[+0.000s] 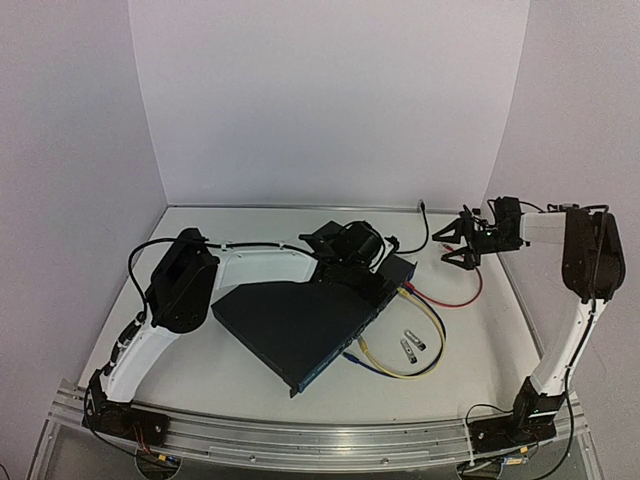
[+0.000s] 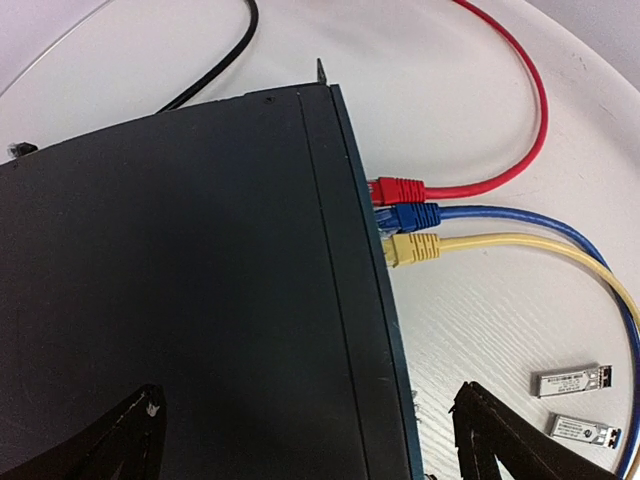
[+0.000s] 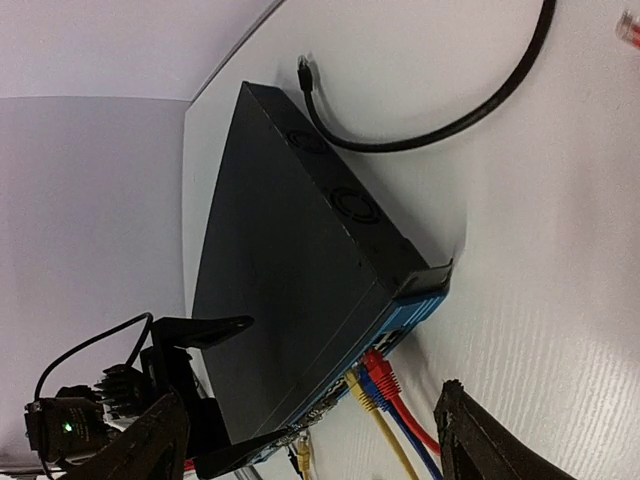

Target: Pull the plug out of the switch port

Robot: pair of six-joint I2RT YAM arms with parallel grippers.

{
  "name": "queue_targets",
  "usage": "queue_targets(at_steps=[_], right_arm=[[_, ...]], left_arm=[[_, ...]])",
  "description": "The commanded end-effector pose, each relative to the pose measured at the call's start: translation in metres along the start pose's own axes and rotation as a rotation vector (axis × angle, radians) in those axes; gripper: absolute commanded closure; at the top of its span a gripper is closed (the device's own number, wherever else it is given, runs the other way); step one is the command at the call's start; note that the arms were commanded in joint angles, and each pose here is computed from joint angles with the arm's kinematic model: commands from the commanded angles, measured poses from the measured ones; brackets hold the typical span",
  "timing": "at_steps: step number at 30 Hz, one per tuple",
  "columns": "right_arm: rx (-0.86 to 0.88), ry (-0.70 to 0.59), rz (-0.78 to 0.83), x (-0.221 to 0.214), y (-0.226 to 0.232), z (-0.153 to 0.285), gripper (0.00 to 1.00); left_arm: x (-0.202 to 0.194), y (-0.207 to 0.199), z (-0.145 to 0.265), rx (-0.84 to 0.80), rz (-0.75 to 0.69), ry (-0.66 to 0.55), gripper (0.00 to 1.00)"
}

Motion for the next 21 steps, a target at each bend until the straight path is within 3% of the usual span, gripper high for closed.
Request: queue_targets(at_steps=[1, 8, 21], right_arm=[[0.111, 0.063, -0.064, -0.018, -0.002, -0.012, 0.20], [0.093, 0.119, -0.126, -0.031, -0.030, -0.037, 0.27], [0.144, 0.208, -0.140, -0.053, -0.038, -0.070, 0.35]], left_arm=[[0.013, -0.012, -0.005, -0.049, -0.036, -0.027, 0.00], [0.013, -0.011, -0.025, -0.029, -0.038, -0.041, 0.01], [-0.004, -0.005, -0.042, -0.018, -0.064, -0.012, 0.05]])
Point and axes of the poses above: each gripper's point midway between its finger pads, its own z axis back along the fingers, its own y axis along the line the jaws close on, x = y × z, the point moved 4 cm from there along z, back along the fingers, and after that the axes turned 13 degrees about z, right-handed, at the moved point
